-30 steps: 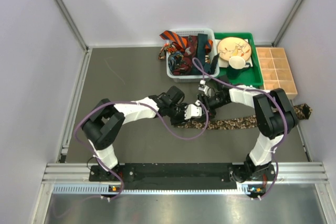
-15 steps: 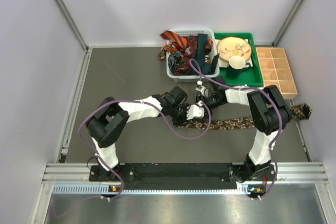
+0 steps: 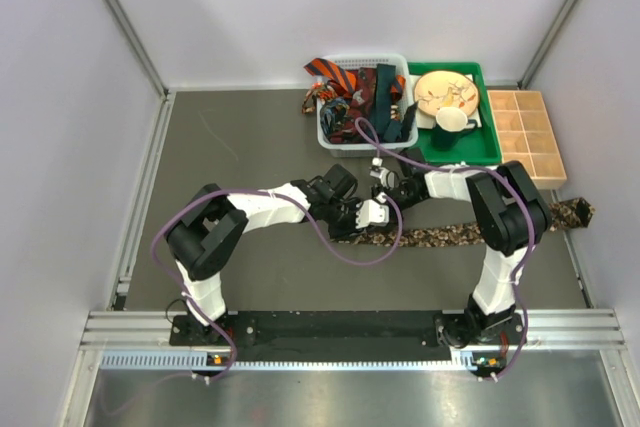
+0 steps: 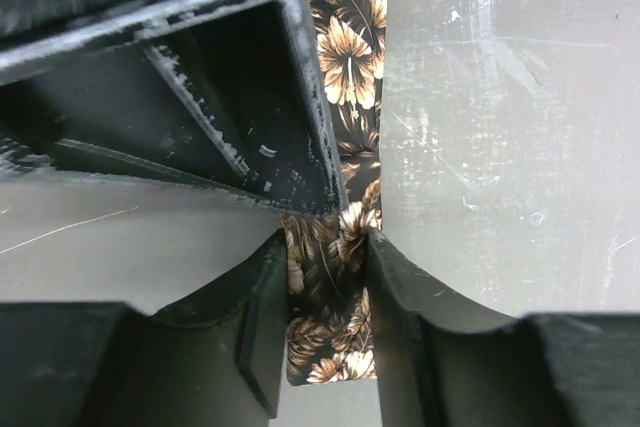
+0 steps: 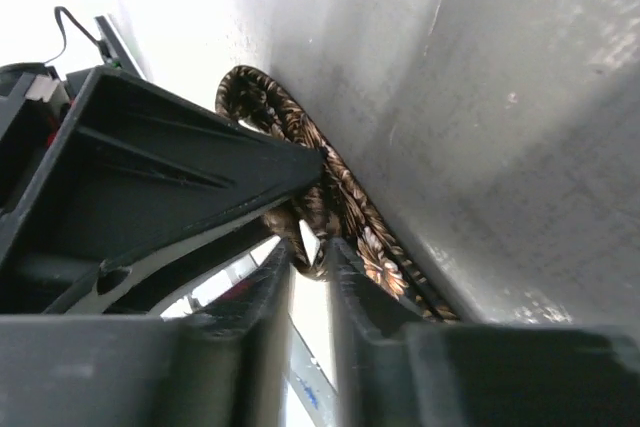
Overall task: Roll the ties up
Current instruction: Roll the tie at the center of the board.
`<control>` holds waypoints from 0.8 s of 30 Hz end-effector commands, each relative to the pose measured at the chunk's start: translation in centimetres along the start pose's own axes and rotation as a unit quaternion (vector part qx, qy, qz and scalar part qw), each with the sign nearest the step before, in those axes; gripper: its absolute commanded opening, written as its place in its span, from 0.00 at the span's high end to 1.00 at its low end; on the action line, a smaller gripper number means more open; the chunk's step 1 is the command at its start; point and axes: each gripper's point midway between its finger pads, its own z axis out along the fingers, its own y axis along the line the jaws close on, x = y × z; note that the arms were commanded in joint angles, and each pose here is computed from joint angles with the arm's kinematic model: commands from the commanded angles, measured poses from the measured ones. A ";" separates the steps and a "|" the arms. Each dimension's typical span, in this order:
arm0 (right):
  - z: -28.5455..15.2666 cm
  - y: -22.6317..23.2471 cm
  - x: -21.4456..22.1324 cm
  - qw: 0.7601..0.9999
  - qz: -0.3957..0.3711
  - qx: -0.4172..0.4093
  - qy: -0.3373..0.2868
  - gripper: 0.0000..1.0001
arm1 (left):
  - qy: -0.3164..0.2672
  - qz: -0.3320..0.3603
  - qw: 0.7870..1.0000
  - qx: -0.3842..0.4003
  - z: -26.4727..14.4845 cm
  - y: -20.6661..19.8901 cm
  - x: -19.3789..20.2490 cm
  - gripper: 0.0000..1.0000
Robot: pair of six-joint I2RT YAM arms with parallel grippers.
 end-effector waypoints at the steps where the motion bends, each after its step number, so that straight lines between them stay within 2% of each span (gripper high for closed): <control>1: 0.3 0.4 0.4 1.000 -0.026 0.005 0.005 0.91 | -0.019 0.006 1.000 0.001 -0.3 0.4 -1.6 0.53; 2: 0.2 0.4 0.5 0.999 -0.030 0.010 0.005 1.00 | -0.017 0.005 1.000 -0.001 -0.4 0.4 -1.6 0.49; 4: -0.1 0.3 0.6 0.999 -0.032 0.012 0.007 1.00 | -0.006 0.010 1.000 -0.003 -0.6 0.4 -1.0 0.39; 8: -0.4 0.3 0.5 0.999 -0.033 0.014 0.003 1.00 | -0.008 0.020 1.000 -0.010 -0.9 0.4 -1.1 0.29; 15: -0.8 0.2 0.0 0.999 -0.031 0.012 -0.003 1.00 | 0.009 0.036 0.999 -0.013 0.7 0.4 -1.3 0.20; 17: -0.9 0.5 -0.3 0.999 -0.035 0.008 -0.007 1.00 | 0.021 0.039 0.999 -0.021 1.1 0.6 -0.9 0.21; 20: -1.0 0.7 -0.3 0.999 -0.035 0.006 -0.005 1.00 | 0.043 0.028 0.998 -0.019 1.4 0.6 -0.1 0.31; 21: -1.1 0.7 -0.2 0.999 -0.036 0.007 -0.003 1.00 | 0.057 0.026 0.998 -0.014 1.3 0.4 0.5 0.40; 24: -1.3 0.7 0.0 0.999 -0.038 0.011 0.002 1.00 | 0.071 0.040 0.997 -0.019 0.7 0.3 1.2 0.48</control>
